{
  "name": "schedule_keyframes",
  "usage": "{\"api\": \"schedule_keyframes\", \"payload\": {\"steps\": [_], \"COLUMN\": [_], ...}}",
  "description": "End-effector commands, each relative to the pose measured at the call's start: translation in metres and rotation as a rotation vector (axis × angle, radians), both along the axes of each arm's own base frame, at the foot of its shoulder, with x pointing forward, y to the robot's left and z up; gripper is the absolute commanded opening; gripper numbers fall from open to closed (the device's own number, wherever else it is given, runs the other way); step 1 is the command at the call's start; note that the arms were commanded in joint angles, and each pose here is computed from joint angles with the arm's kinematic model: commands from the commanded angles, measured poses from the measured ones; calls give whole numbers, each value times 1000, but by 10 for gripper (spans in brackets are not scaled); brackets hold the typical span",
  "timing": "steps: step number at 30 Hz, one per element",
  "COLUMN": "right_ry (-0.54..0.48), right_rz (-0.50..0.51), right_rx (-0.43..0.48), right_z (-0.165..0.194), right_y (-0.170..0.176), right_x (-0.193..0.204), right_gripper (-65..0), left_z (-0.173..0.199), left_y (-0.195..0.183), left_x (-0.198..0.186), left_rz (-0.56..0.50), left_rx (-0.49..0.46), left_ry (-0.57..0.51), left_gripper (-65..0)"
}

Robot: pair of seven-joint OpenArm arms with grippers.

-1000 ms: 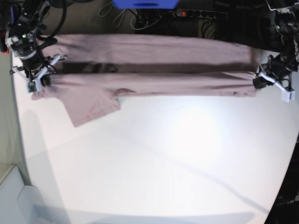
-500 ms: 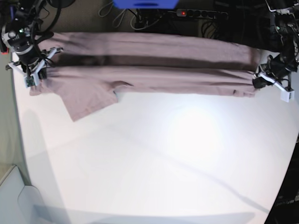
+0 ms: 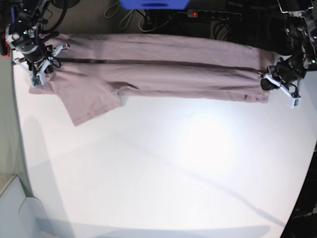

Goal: Layout the t-shirt on the table in an organized manner, then fold the t-shirt properly
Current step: 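Lower the folded hem with both grippers and straighten the strip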

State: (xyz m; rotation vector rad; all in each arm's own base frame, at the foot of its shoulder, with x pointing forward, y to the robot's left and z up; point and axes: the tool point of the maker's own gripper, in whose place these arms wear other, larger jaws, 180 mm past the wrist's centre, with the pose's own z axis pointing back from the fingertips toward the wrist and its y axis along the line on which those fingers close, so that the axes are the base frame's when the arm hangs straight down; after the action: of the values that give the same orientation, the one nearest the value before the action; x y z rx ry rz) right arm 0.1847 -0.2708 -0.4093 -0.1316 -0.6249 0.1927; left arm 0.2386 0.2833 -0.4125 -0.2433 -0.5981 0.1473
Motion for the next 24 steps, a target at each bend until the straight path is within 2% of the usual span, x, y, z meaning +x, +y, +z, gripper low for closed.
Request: {"api": "schedule_keyframes", "payload": {"steps": [1, 8, 12, 15, 20, 21, 24], "right_ry": [-31, -22, 34, 49, 48, 48, 45], "right_rz": [3, 1, -6, 15, 30, 31, 33], "right_rx": [-15, -9, -21, -43, -65, -68, -74], "right_z": [8, 5, 0, 2, 5, 6, 7], "right_y": [-5, -4, -7, -11, -16, -17, -19], "right_x": [6, 4, -3, -2, 0, 1, 2], "right_gripper": [-650, -649, -519, -400, -312, -301, -290], "left_z": [10, 4, -8, -14, -17, -18, -18], "left_y": [7, 12, 16, 18, 17, 16, 15], "left_x": [8, 4, -1, -4, -8, -9, -9], "left_rz": [1, 18, 39, 51, 44, 43, 43], "left_rx": [19, 14, -3, -12, -15, -17, -20], "left_ry": [-34, -13, 25, 44, 70, 76, 76], "left_gripper": [-646, -645, -638, -548, -343, -325, -325]}}
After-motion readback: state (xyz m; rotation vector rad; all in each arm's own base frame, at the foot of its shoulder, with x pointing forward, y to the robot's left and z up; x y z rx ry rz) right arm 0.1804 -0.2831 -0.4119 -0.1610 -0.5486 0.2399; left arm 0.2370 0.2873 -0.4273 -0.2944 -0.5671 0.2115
